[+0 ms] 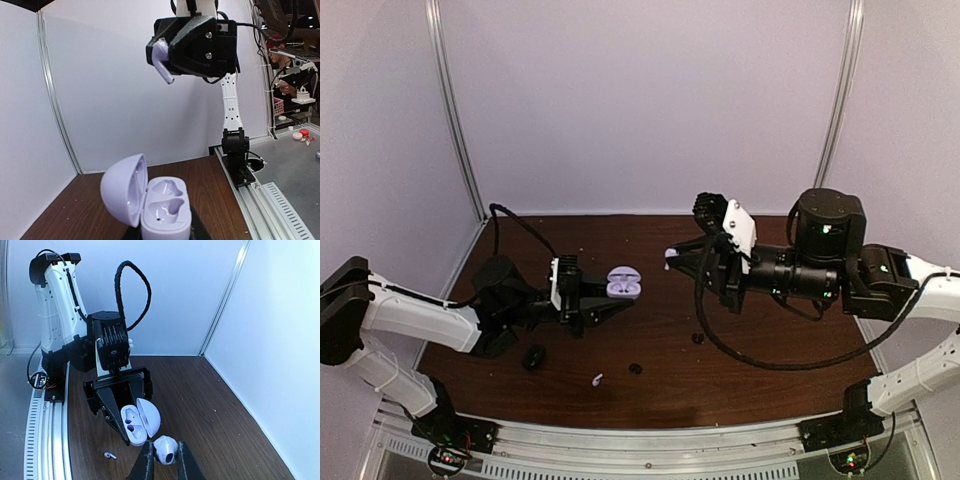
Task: Insert the wireless bluetooth earbuds into the charging case
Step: Insert the right earbud into the right side groove of the charging case.
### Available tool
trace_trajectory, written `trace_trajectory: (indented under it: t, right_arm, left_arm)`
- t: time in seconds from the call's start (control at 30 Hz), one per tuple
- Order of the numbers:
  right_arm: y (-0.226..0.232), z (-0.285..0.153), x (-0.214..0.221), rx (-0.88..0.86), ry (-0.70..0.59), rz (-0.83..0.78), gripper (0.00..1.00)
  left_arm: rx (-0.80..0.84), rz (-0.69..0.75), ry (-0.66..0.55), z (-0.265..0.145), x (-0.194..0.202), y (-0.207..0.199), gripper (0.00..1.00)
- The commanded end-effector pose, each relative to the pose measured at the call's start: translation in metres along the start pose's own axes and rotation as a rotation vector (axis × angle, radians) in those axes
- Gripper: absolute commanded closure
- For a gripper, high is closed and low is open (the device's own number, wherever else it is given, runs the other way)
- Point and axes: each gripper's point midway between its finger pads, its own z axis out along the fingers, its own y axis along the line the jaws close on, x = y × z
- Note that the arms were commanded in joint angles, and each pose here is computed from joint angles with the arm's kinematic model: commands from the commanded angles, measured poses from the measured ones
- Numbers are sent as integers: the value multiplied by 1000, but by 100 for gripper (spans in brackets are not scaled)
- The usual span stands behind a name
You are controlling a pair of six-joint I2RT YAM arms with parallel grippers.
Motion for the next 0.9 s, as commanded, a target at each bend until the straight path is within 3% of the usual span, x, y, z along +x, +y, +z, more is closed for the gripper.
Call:
trace_trajectory:
  t: [0.0,0.27,0.57,0.87]
  right_arm:
    - [0,1,-5,65,-26,-73,92]
    - [18,0,-11,36,-46,-125,92]
    - [39,12,-16,45,-64,-191,93]
    - [38,29,-17,96,-76,-228,92]
  left_arm:
    - [34,111,-83,-6,-24,-8,98]
    - [16,243,-26,-7,-22,-6,98]
    - [40,82,-100,-1,-37,-5,99]
    - [37,12,-93,2,-39,-1,100]
